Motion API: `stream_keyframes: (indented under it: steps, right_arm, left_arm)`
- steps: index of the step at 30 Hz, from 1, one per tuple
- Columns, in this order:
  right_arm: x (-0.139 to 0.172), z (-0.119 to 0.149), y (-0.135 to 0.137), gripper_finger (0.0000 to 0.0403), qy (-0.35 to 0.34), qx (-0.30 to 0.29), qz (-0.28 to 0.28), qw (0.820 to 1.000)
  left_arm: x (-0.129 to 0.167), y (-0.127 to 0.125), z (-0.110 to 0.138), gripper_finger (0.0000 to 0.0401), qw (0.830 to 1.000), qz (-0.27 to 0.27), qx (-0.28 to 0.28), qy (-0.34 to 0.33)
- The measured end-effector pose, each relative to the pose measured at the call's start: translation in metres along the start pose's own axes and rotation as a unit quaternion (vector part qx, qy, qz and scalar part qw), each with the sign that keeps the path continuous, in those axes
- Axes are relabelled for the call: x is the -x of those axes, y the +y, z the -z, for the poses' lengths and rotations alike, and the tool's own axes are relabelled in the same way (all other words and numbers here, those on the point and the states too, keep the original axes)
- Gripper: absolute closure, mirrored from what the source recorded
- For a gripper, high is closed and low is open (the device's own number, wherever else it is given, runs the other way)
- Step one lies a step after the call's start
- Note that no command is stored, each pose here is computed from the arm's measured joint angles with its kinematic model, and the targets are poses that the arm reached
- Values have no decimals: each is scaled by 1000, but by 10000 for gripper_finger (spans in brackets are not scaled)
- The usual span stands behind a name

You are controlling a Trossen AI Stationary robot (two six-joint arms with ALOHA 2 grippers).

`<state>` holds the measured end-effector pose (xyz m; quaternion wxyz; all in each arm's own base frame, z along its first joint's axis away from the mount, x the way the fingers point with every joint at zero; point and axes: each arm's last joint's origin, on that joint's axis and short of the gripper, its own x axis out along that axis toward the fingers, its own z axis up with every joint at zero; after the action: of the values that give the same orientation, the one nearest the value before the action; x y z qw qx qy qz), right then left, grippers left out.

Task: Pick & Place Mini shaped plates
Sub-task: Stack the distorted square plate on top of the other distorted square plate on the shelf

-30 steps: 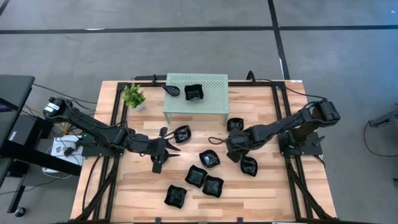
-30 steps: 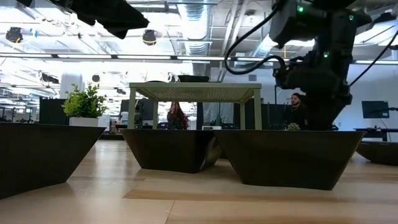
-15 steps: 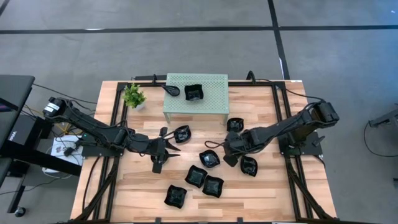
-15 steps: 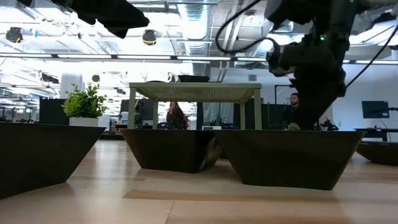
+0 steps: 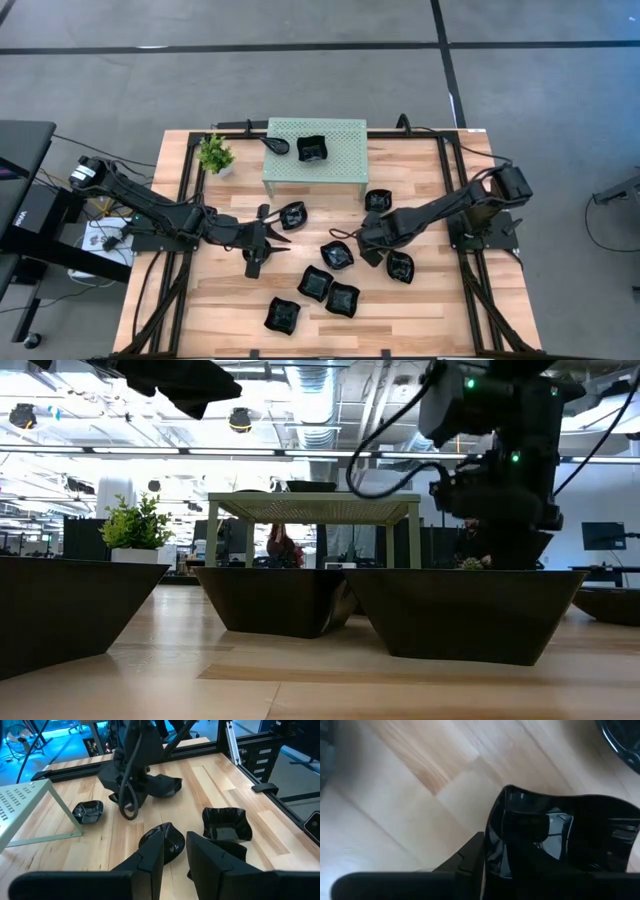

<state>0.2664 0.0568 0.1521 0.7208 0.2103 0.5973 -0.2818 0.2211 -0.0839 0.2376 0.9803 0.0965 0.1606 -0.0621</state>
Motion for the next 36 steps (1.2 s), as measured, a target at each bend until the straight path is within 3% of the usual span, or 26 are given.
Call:
stream_keyframes:
  steps: [4,8,11,15,19,25,31,36]
  right_arm:
    - [-5,0,0,346,16,16,2,1000]
    - [-2,3,3,389,39,42,-24,998]
    - [4,4,5,394,36,58,-36,997]
    - [24,0,16,397,16,78,-67,995]
    - [54,-7,36,398,-27,147,-114,982]
    - [101,-21,61,401,-148,280,-130,940]
    - [140,-45,63,400,-270,379,-46,884]
    - [165,-77,51,401,-335,409,43,848]
  left_arm:
    - [0,0,0,316,1000,0,-1,0]
    - [0,0,0,316,1000,0,-1,-2]
    - [0,0,0,316,1000,0,0,-2]
    - [0,0,0,316,1000,0,0,-2]
    - [0,0,-1,316,1000,0,0,-3]
    - [0,0,-1,316,1000,0,0,-4]
    - [0,0,-1,316,1000,-1,1,-6]
    - [0,0,-1,316,1000,-1,1,-7]
